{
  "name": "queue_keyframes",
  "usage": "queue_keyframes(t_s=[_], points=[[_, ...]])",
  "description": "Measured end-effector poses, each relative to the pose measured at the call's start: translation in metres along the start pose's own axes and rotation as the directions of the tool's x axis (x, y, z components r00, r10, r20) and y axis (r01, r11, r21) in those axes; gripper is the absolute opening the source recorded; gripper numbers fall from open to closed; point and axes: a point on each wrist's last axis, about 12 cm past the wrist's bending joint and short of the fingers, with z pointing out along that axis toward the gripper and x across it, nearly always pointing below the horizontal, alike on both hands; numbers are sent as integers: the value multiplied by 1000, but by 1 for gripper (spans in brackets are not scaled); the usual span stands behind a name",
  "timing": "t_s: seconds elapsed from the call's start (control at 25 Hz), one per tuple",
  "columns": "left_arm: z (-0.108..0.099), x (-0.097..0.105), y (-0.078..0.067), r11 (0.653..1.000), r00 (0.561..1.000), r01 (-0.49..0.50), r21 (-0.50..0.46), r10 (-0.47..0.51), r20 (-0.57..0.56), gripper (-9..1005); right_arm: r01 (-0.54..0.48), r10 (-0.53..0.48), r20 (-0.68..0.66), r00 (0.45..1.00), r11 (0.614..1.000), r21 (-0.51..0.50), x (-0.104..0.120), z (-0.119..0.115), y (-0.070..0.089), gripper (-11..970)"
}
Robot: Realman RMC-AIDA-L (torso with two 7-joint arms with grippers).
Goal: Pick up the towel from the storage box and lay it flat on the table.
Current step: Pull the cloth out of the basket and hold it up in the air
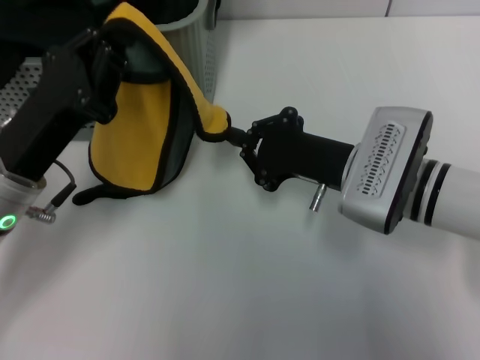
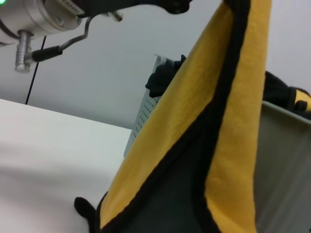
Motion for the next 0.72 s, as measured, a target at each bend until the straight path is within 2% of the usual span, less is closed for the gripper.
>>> queue_keyframes(t_s=[0.2,0.52,0.72], points=[[-6,2,-1,1000,1000,0,-12,-1,-23,39,8,-9,56,998,1000,14,-8,-4,0,-3],[-32,15,4,995,976,-37,-93,16,-215,41,-6,-35,294,955,990,140,-37,-45,-25,24],[-48,4,5,997,955,-73,-36,60,-291,40,-32,-26,322,946,984,174,-44,-67,-36,50]])
